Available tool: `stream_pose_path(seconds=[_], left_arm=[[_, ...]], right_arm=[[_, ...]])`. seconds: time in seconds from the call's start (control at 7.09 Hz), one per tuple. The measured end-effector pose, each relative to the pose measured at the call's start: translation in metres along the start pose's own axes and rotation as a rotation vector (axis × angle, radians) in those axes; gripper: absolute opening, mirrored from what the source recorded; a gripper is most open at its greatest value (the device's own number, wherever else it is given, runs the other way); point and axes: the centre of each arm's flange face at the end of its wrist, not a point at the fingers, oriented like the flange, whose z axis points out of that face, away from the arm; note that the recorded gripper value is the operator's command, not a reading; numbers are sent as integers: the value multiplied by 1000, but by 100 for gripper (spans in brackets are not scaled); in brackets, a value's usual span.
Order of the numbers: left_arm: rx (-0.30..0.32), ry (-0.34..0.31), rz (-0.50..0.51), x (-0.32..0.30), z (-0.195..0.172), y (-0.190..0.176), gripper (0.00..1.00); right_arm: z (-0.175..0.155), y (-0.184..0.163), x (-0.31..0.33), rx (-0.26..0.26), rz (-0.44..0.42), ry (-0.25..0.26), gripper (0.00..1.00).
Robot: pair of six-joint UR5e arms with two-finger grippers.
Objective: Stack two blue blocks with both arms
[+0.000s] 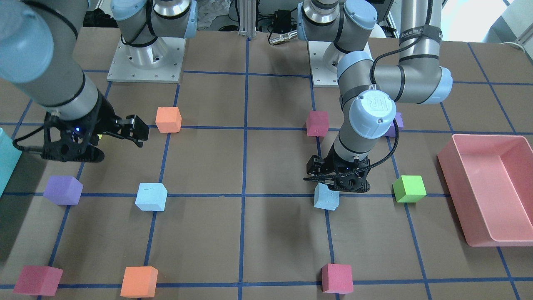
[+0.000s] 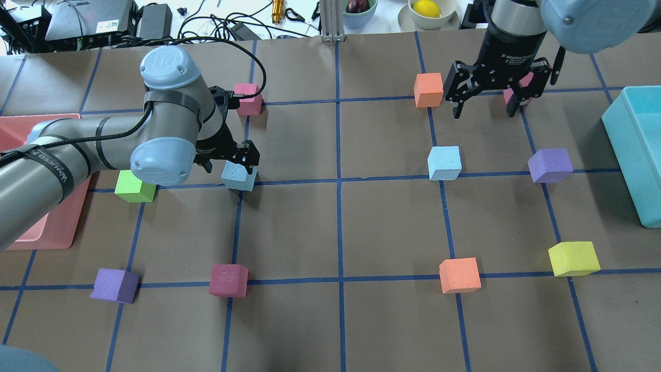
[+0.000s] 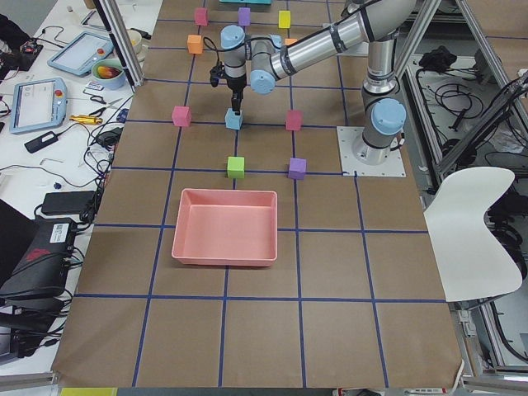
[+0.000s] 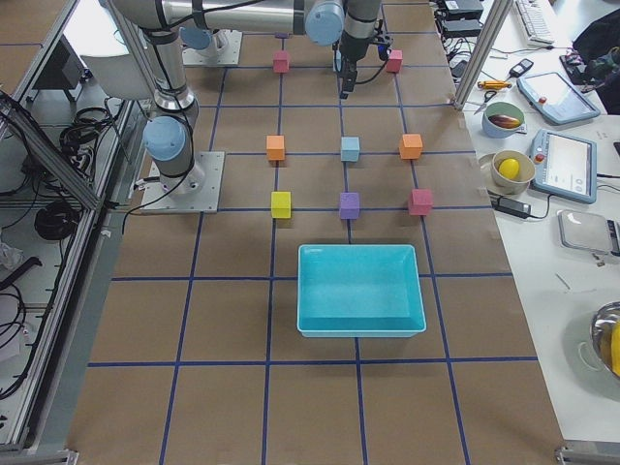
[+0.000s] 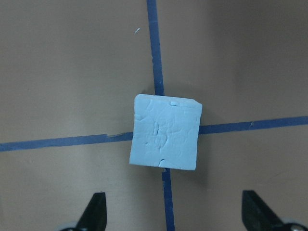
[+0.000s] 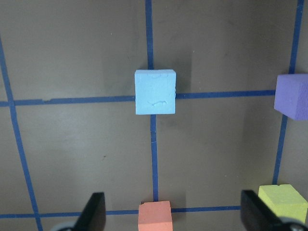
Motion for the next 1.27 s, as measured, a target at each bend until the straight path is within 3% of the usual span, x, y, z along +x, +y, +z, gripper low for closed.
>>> stream_pose_path(seconds=[0.14, 0.42, 0.71, 0.99, 1.13, 1.27], left_arm=[[-9, 0, -2, 0, 18, -4, 100], [-18, 1, -2, 0, 42, -7, 100], [-30, 2, -8, 0, 58, -4, 76], [-11, 2, -7, 1, 66, -5, 75], [-11, 2, -3, 1, 70, -6, 68], [-11, 2, -1, 1, 71, -7, 35]], right_arm=[[33, -32, 0, 7, 0, 2, 100], [94, -66, -2, -30, -13, -2, 100], [153, -72, -3, -64, -18, -3, 100], [199, -63, -4, -92, -17, -6, 94], [210, -62, -4, -90, -15, -7, 23], [215, -65, -4, -66, -11, -13, 0]])
